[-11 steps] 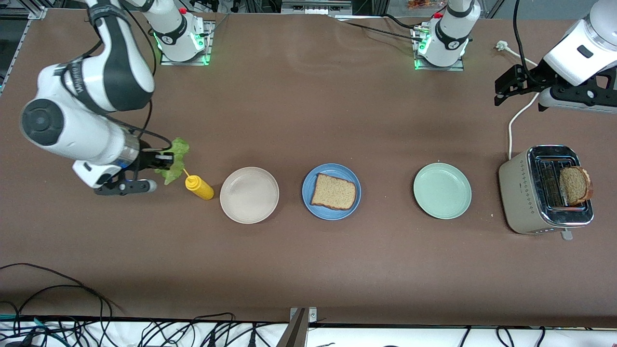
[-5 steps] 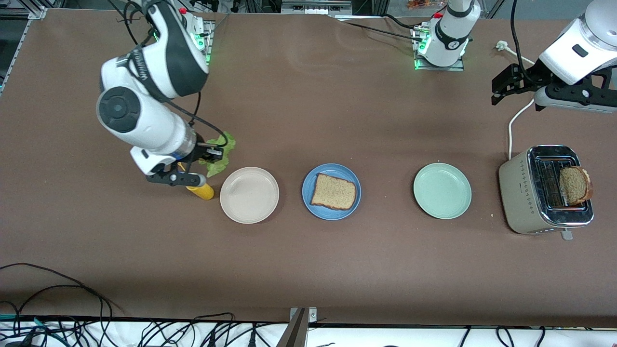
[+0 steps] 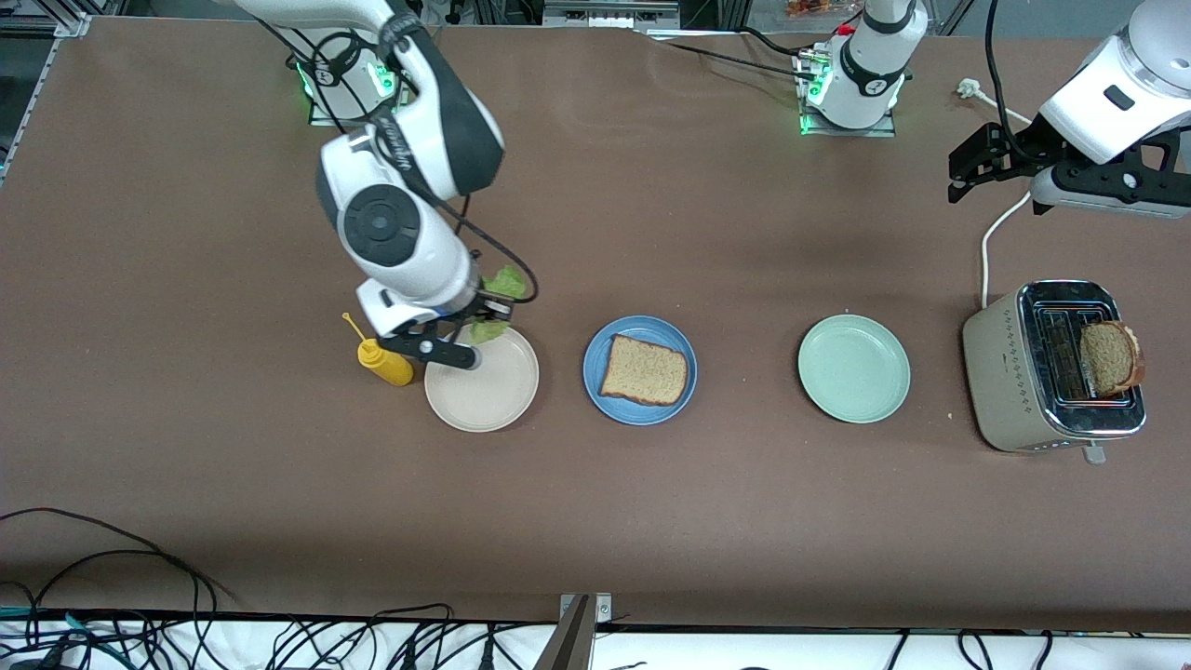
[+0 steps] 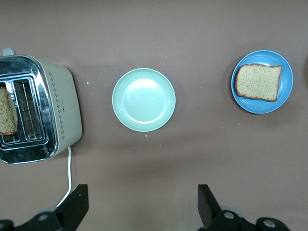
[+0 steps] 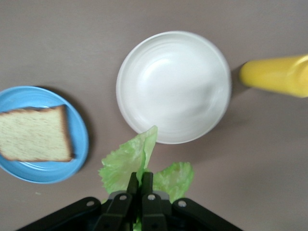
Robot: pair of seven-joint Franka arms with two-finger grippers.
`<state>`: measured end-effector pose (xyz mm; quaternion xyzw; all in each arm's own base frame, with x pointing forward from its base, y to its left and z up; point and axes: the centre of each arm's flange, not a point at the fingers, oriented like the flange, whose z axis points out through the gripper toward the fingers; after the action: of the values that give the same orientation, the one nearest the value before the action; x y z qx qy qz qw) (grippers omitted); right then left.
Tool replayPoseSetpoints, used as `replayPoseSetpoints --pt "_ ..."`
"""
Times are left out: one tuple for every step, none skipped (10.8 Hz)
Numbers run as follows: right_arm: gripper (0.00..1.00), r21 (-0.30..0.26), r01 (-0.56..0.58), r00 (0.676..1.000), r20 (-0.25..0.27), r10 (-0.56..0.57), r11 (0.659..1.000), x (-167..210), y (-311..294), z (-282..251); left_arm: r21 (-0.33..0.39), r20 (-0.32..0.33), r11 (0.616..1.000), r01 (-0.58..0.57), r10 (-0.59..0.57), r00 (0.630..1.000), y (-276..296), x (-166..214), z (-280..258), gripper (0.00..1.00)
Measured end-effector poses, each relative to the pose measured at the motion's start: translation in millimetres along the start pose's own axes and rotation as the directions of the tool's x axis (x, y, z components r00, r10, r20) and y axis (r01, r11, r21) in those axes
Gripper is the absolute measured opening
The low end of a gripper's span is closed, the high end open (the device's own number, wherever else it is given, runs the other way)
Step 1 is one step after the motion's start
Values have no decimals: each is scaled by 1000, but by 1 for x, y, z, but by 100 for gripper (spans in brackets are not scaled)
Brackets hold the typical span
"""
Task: Make sandwich in blue plate with both arms
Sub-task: 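Carry the lettuce with the right gripper over the bread on the blue plate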
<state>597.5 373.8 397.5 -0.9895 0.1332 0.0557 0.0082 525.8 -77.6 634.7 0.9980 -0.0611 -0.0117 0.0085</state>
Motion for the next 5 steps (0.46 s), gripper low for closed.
replayPoseSetpoints --pt "5 19 -57 998 -5 57 998 -6 -23 7 0 0 1000 0 0 1000 0 0 0 100" --pt "5 43 -110 994 -14 110 993 -11 -44 13 0 0 1000 0 0 1000 0 0 0 100" --pt "5 69 -158 987 -27 160 985 -16 -65 21 0 0 1000 0 0 1000 0 0 0 100" --pt "5 99 -204 977 -42 209 974 -22 -86 33 0 0 1000 0 0 1000 0 0 0 100" --pt "5 135 -253 964 -46 262 958 -29 -105 48 0 0 1000 0 0 1000 0 0 0 100"
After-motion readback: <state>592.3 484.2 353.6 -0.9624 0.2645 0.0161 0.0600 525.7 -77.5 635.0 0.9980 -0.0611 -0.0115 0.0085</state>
